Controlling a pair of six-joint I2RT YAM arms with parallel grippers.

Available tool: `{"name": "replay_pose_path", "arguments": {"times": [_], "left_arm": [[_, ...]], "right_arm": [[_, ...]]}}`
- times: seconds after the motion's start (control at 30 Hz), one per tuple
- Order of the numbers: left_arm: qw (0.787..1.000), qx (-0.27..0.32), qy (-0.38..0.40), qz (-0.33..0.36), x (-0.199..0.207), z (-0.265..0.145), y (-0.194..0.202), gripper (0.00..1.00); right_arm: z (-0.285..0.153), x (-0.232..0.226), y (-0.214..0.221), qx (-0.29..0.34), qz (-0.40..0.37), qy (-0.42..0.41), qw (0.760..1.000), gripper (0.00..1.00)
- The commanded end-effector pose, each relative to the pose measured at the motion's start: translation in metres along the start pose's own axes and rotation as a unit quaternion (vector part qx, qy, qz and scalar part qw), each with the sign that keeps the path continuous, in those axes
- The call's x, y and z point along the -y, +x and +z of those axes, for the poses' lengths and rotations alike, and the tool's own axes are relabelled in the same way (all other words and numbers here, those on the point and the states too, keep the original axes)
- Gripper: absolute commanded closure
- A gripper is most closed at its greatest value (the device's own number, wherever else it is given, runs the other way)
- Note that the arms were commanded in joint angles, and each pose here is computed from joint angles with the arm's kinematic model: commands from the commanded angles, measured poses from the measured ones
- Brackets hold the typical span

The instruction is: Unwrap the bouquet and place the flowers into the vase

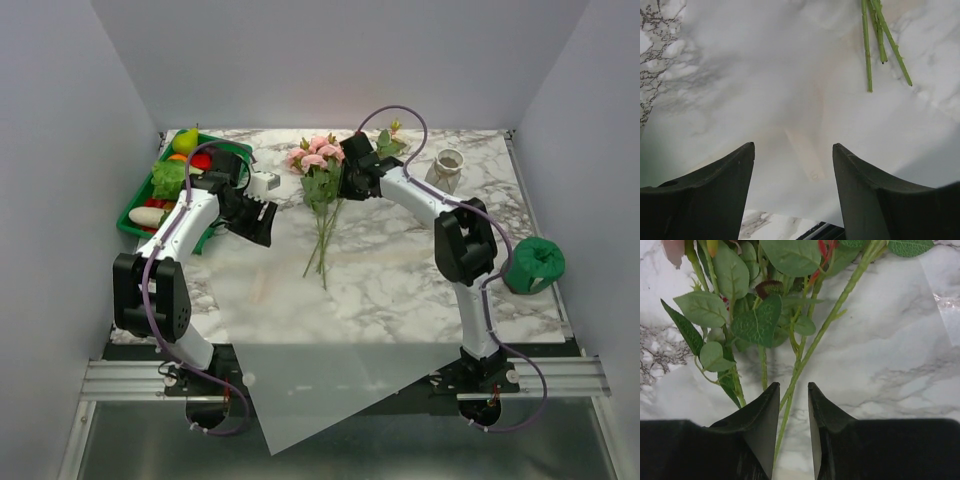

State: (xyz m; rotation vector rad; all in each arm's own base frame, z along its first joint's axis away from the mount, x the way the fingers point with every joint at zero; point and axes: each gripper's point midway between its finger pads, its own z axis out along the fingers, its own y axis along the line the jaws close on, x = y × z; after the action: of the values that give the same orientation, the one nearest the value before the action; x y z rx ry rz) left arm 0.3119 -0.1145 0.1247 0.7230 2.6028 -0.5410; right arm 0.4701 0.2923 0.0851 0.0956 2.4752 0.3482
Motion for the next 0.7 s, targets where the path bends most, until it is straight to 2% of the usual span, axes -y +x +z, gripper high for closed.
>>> {"name": "replay_pose_path", "arguments": {"times": [0.0, 0.2, 0.33, 0.67], "left_arm": [[1.000, 0.004, -0.006, 0.003, -0.004, 0.000, -0.002, 0.28], [1.000, 0.009, -0.010, 0.012, -0.003, -0.004, 0.001, 0.28], [1.000, 0.008, -0.007, 0.017, -0.002, -0.005, 0.002, 0.28], [1.000, 0.010, -0.002, 0.015, -0.002, -0.004, 0.007, 0.28]], "right_arm": [[0.016, -0.013, -0.006, -0.006, 0.013, -0.020, 1.000, 0.62], [0.039, -0.002, -0.008, -0.014, 0.023, -0.013, 1.000, 0.62], [0.039, 0.011, -0.004, -0.020, 0.029, 0.004, 0.999, 0.61], [0.039, 0.023, -0.009, -0.014, 0.039, 0.011, 0.999, 0.48]]}}
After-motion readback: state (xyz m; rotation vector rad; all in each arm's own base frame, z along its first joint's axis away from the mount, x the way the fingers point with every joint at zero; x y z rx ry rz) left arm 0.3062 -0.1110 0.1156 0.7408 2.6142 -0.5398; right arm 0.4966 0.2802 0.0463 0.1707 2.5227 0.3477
